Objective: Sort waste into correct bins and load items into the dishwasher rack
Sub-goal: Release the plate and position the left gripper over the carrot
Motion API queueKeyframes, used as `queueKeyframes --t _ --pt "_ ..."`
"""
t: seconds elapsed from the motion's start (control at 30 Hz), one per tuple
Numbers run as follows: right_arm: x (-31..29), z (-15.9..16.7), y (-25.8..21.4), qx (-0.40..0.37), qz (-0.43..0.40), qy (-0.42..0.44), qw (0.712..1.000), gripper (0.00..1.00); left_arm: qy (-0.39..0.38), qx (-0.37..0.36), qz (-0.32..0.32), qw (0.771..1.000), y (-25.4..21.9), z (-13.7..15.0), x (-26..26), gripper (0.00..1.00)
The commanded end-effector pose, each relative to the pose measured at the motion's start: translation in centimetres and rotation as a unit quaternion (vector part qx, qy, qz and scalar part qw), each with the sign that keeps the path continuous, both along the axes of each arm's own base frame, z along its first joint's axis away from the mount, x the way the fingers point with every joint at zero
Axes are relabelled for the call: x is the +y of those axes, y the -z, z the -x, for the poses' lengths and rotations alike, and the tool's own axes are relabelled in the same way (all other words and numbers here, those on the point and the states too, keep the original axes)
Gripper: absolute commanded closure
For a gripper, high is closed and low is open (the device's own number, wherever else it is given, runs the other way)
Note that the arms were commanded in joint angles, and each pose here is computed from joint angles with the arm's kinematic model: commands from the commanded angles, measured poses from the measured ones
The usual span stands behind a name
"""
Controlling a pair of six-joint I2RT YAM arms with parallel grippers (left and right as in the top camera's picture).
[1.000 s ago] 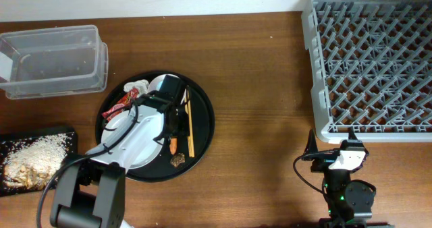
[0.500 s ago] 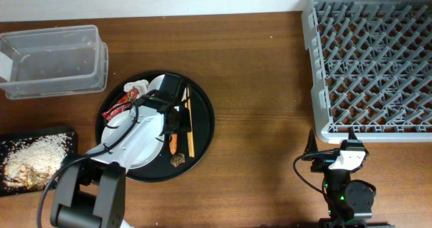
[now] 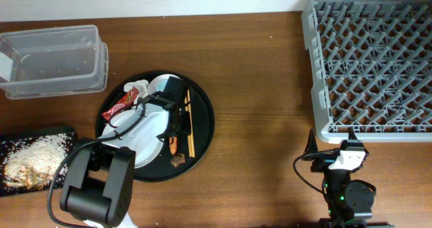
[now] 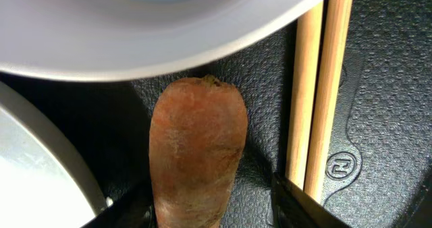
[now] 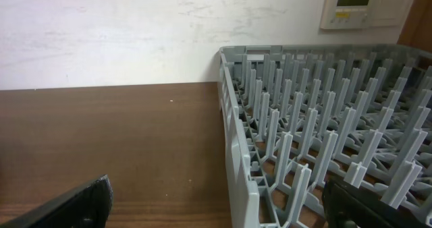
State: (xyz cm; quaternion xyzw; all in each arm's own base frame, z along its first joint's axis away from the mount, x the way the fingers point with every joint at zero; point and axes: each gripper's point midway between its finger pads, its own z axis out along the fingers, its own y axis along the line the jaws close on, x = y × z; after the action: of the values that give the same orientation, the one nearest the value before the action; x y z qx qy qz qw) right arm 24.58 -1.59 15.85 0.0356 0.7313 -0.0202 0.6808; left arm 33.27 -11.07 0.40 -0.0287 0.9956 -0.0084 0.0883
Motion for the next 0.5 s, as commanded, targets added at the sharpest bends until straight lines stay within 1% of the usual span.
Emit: queueKeyframes --t 0.0,0.03,0.13,0.23,0.47 --pt "-0.37 0.06 0.23 0.002 0.000 0.009 1.000 0.02 0.005 0.006 -0.003 1.000 0.42 0.24 0.08 0.60" --pt "-0.37 0.06 0.23 0.002 0.000 0.009 1.000 0.02 0.005 0.006 -0.003 1.000 0.42 0.24 0.09 0.62" --pt "-0.37 0.06 0.23 0.002 0.000 0.009 1.000 0.02 0.020 0.009 -0.007 1.000 0.45 0.41 0.16 0.65" --pt "-0.37 0.06 0.23 0.002 0.000 0.010 1.000 0.02 0.028 0.012 -0.019 0.999 0.47 0.59 0.56 0.65" --pt "-0.37 0.06 0.23 0.002 0.000 0.009 1.000 0.02 0.028 0.022 -0.023 0.999 0.54 1.08 0.73 0.65"
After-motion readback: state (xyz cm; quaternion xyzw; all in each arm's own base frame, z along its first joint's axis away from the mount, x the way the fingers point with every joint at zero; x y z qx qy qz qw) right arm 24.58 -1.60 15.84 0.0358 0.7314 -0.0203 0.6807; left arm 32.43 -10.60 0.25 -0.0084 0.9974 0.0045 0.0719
